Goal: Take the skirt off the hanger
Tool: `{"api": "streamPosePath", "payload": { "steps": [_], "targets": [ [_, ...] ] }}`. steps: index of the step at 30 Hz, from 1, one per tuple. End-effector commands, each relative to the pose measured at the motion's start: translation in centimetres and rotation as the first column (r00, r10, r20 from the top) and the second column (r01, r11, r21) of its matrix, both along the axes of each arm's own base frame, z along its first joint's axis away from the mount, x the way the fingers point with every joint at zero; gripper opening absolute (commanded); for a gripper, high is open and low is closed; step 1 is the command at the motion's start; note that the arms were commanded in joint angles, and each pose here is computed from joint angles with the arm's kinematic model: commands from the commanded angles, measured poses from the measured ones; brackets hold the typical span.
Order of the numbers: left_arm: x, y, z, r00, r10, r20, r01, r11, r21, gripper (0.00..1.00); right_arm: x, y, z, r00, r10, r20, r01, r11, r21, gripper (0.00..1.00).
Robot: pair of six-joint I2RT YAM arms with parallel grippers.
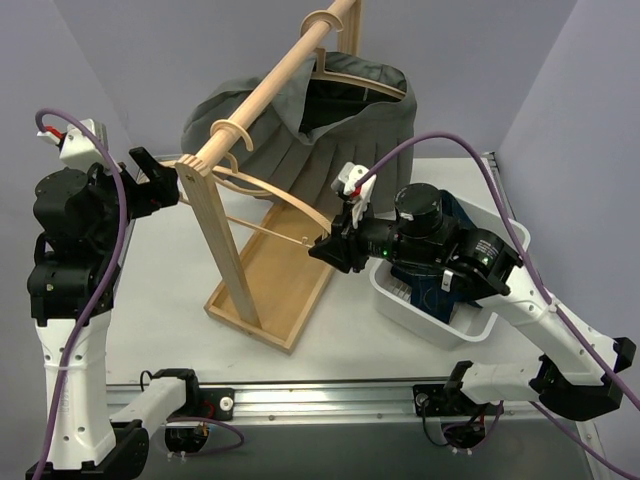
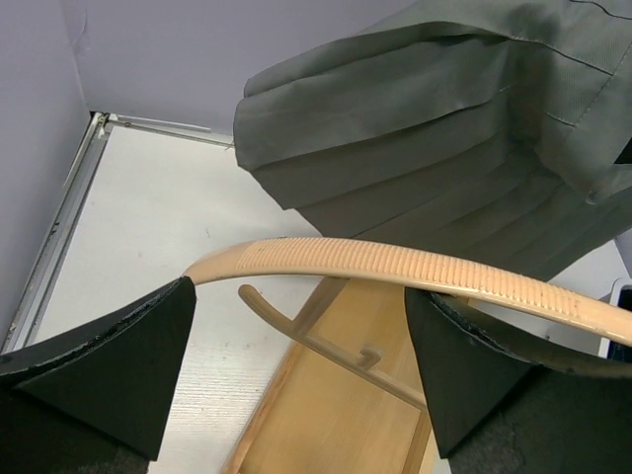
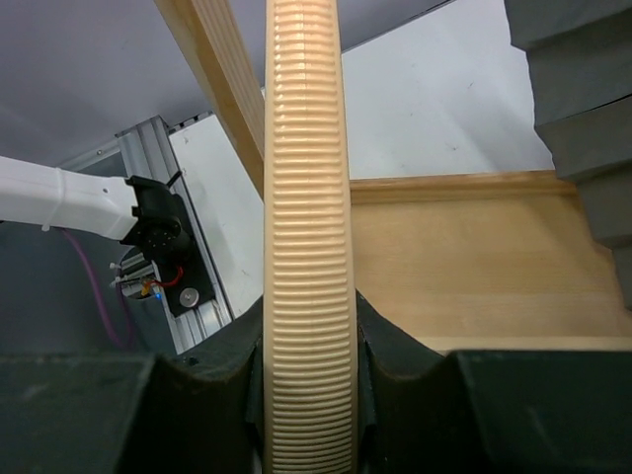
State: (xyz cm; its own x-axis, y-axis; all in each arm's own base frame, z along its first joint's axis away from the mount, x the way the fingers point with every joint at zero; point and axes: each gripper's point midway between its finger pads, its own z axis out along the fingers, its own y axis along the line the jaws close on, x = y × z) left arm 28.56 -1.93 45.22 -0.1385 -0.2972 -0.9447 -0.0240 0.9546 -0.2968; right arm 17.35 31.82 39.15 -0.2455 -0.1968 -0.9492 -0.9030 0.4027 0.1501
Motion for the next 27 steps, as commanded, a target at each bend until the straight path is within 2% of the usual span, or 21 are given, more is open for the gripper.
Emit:
{"api": "streamPosePath", "payload": {
  "steps": [1,6,7,8,9,12,13,14,15,18,21,23,27],
  "targets": [
    [-0.9,-0.1,3.3,0.995,-0.009,0.103,0.009,1.000,0.000,0.96,-0.9,-0.7,-1.1,0.999,-0.005,-0.037,0.005,1.000,-0.018,0.00],
    [-1.2,0.4,3.8,0.993,0.016,0.115,-0.017,1.000,0.005,0.95,-0.1,-0.9,-3.5,0.996,-0.059,-0.072,0.054,0.996,-0.068,0.00],
    [-1.1,0.5,3.8,0.993,0.022,0.112,-0.023,1.000,0.006,0.95,0.0,-1.0,-4.0,0.994,-0.073,-0.078,0.067,0.995,-0.077,0.04],
    [-1.0,0.5,3.8,0.994,0.025,0.111,-0.026,1.000,0.004,0.95,0.3,-1.0,-4.0,0.993,-0.090,-0.078,0.084,0.994,-0.074,0.12],
    [-1.0,0.5,4.0,0.994,0.025,0.111,-0.026,1.000,0.006,0.95,0.4,-1.1,-4.1,0.992,-0.102,-0.079,0.096,0.993,-0.072,0.30],
    [-0.8,0.8,4.3,0.994,0.037,0.106,-0.038,0.999,0.010,0.94,0.9,-1.4,-4.3,0.985,-0.149,-0.082,0.144,0.987,-0.064,0.51],
    [-0.5,0.9,4.2,0.994,0.043,0.099,-0.044,0.999,0.012,0.95,1.4,-1.7,-4.4,0.980,-0.181,-0.077,0.176,0.982,-0.070,0.61],
    [-0.4,1.1,4.3,0.994,0.057,0.097,-0.059,0.998,0.014,0.94,1.7,-2.0,-4.5,0.976,-0.202,-0.075,0.197,0.977,-0.078,0.66],
    [-0.4,1.3,4.4,0.993,0.064,0.096,-0.067,0.998,0.021,0.94,2.1,-2.2,-4.6,0.971,-0.229,-0.071,0.223,0.971,-0.084,0.76],
    [-0.3,1.8,5.2,0.990,0.089,0.110,-0.093,0.995,0.028,0.94,3.9,-3.4,-4.8,0.935,-0.350,-0.053,0.343,0.932,-0.117,0.88],
    [-0.3,2.3,6.3,0.984,0.115,0.138,-0.121,0.992,0.035,0.94,6.3,-5.3,-4.4,0.863,-0.505,-0.022,0.498,0.858,-0.127,0.98],
    [-0.2,2.5,7.0,0.981,0.123,0.153,-0.130,0.991,0.042,0.94,8.0,-6.6,-4.6,0.807,-0.590,0.000,0.584,0.798,-0.147,1.00],
    [0.1,2.7,7.1,0.981,0.126,0.145,-0.136,0.989,0.065,0.94,9.6,-7.3,-3.9,0.776,-0.631,-0.006,0.626,0.771,-0.120,1.00]
  ]
}}
